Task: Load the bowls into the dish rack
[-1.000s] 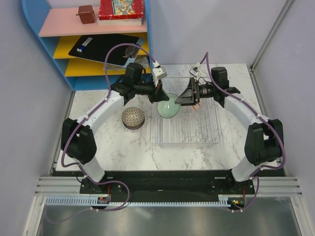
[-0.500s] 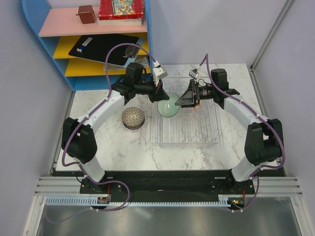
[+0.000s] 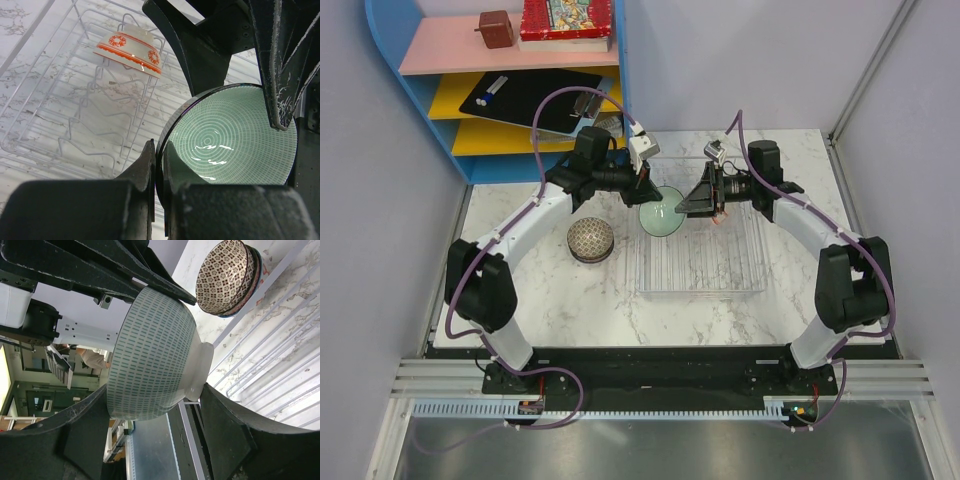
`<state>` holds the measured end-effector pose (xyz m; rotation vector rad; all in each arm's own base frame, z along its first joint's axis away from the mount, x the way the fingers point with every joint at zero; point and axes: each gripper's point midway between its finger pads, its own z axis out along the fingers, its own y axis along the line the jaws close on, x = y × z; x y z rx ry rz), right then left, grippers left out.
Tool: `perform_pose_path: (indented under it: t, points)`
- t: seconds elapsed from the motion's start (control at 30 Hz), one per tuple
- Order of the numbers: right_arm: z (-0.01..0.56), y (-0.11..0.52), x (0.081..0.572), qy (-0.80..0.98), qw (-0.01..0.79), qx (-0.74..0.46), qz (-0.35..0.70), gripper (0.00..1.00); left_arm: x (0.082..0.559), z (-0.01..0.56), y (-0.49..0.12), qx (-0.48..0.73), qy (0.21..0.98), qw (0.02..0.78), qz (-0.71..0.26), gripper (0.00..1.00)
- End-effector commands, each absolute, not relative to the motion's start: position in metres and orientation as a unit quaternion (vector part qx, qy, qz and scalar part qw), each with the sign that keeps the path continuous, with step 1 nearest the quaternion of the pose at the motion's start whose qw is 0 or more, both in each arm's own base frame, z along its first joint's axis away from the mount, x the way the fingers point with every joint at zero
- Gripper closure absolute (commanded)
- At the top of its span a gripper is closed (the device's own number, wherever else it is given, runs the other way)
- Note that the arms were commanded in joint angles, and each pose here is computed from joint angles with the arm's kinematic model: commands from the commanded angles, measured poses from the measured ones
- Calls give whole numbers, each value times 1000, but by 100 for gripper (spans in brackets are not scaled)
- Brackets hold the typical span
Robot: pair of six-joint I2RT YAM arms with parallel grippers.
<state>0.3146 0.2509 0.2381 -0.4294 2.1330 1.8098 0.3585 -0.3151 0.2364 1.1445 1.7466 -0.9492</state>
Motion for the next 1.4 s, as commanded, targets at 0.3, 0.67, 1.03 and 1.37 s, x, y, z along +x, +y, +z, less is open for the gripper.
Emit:
perform_pose_path:
  t: [0.3, 0.67, 1.03, 1.37]
  points:
    - [261, 260, 306, 715, 183, -186, 648, 100, 361, 266, -329, 458, 668, 445, -381, 85]
    - [255, 249, 319, 730, 214, -159, 630, 100, 358, 264, -322, 456, 673, 450, -370, 43]
    - [251, 235, 337, 759, 255, -131, 584, 100, 376, 286, -267, 382, 707, 502, -320, 0]
    - [249, 189, 406, 845, 385, -71, 364, 100, 386, 268, -91, 193, 787, 523, -265, 0]
